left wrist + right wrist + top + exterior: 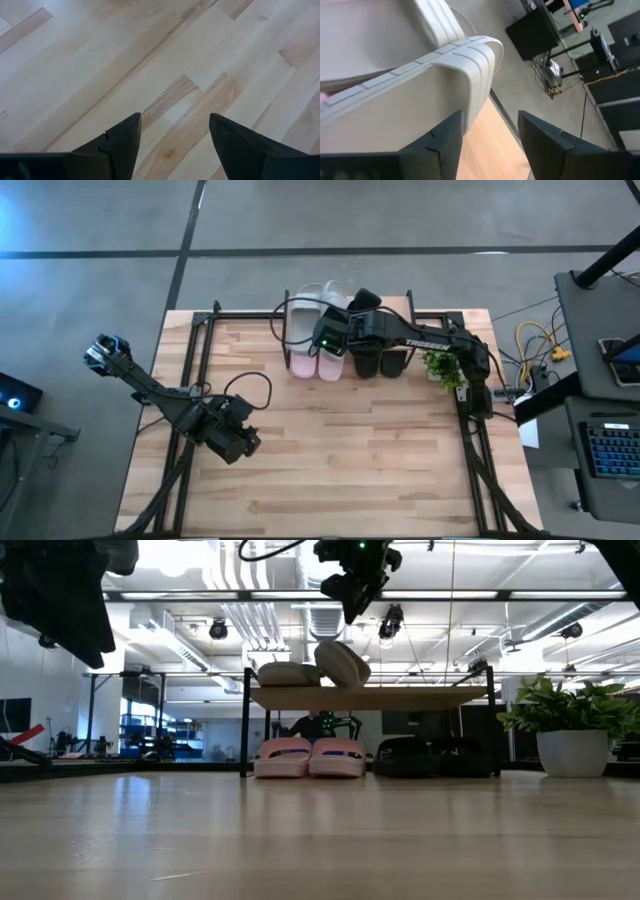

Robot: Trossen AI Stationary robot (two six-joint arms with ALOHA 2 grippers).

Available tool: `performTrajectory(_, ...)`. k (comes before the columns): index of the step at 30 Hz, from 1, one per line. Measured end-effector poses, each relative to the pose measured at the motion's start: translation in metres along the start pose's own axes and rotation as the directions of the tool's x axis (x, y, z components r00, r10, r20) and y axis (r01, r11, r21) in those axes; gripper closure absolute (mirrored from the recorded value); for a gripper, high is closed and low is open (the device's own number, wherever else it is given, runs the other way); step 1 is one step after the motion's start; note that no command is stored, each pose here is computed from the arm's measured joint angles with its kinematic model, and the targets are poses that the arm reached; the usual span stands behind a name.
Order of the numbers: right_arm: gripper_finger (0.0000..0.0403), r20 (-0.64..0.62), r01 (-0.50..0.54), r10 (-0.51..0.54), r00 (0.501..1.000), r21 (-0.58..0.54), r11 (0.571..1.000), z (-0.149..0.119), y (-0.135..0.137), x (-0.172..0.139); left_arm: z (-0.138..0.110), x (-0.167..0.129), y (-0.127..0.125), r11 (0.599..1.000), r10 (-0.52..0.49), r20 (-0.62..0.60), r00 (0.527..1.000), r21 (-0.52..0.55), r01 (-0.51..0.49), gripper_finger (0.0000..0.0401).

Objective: Pick and place slides into the shelf
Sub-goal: Put the right gray slide on the shelf

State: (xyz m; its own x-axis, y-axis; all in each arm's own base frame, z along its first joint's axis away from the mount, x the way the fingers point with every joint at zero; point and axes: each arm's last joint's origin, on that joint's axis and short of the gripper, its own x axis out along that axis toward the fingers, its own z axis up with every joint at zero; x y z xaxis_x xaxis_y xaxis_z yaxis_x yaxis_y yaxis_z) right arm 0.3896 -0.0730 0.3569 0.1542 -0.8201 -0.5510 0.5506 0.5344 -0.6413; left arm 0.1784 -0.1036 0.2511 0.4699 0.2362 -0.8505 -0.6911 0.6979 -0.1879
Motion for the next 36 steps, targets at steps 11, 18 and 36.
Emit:
performTrajectory(11, 0.0219, 0.007, -0.007, 0.007, 1.0, 0.013, 1.0, 0.0, 0.002, -0.004, 0.002, 0.0, -0.007, 0.997, -0.068, 0.016, 0.998, -0.037, 0.069, 0.018)
performTrajectory(18, 0.022, 0.013, -0.013, 0.013, 1.0, 0.005, 1.0, -0.001, 0.005, -0.008, 0.004, -0.001, -0.016, 0.984, -0.156, 0.041, 0.987, -0.081, 0.158, 0.018)
performTrajectory(36, 0.0218, -0.027, -0.02, 0.017, 0.999, -0.107, 0.994, -0.011, 0.011, -0.019, 0.014, -0.01, -0.042, 0.887, -0.397, 0.138, 0.907, -0.195, 0.418, 0.018)
